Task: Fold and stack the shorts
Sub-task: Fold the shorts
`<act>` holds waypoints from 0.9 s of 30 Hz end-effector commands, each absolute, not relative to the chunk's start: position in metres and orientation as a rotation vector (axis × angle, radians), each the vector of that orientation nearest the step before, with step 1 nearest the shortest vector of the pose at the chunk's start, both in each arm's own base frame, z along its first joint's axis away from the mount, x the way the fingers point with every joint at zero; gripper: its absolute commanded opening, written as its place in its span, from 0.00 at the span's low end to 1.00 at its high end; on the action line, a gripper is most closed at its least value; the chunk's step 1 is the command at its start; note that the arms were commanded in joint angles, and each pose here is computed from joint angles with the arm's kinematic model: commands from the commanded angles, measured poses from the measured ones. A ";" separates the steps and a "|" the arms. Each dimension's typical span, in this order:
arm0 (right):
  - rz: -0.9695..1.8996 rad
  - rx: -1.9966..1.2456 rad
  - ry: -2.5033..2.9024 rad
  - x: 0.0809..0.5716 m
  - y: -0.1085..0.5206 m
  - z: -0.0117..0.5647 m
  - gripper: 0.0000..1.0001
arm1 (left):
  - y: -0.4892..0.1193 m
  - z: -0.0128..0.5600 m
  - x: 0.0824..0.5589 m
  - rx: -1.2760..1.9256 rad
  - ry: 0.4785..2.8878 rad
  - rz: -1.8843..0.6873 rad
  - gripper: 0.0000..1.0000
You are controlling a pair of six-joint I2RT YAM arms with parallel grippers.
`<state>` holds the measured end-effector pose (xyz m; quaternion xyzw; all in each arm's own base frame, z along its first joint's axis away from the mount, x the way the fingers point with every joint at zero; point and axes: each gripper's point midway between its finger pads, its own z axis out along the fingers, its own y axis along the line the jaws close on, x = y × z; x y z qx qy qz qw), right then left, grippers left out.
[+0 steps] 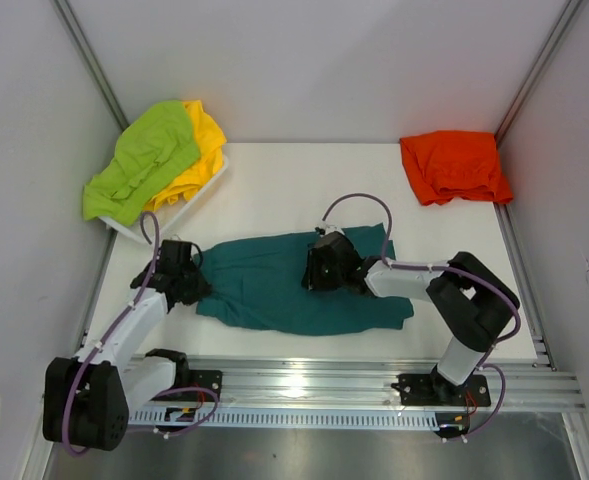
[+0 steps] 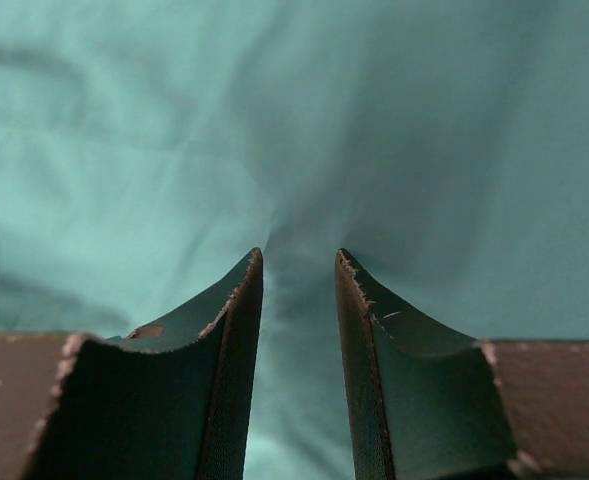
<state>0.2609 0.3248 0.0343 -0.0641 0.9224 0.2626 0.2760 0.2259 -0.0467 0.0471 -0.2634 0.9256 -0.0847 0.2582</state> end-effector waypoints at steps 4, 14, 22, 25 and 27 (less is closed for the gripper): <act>0.624 -0.058 2.494 0.285 0.291 0.017 0.37 | -0.065 0.041 0.234 -0.715 2.451 -0.371 0.01; 0.496 0.156 2.561 0.309 0.231 -0.012 0.34 | -0.089 0.029 0.249 -0.642 2.444 -0.522 0.20; 0.391 0.221 2.530 0.322 0.205 0.006 0.38 | -0.105 0.045 0.264 -0.573 2.395 -0.582 0.87; 0.406 0.190 2.471 0.329 0.212 0.035 0.42 | -0.104 0.058 0.264 -0.550 2.369 -0.593 0.99; 0.416 0.118 2.447 0.323 0.226 0.055 0.44 | -0.106 0.061 0.260 -0.544 2.367 -0.611 0.99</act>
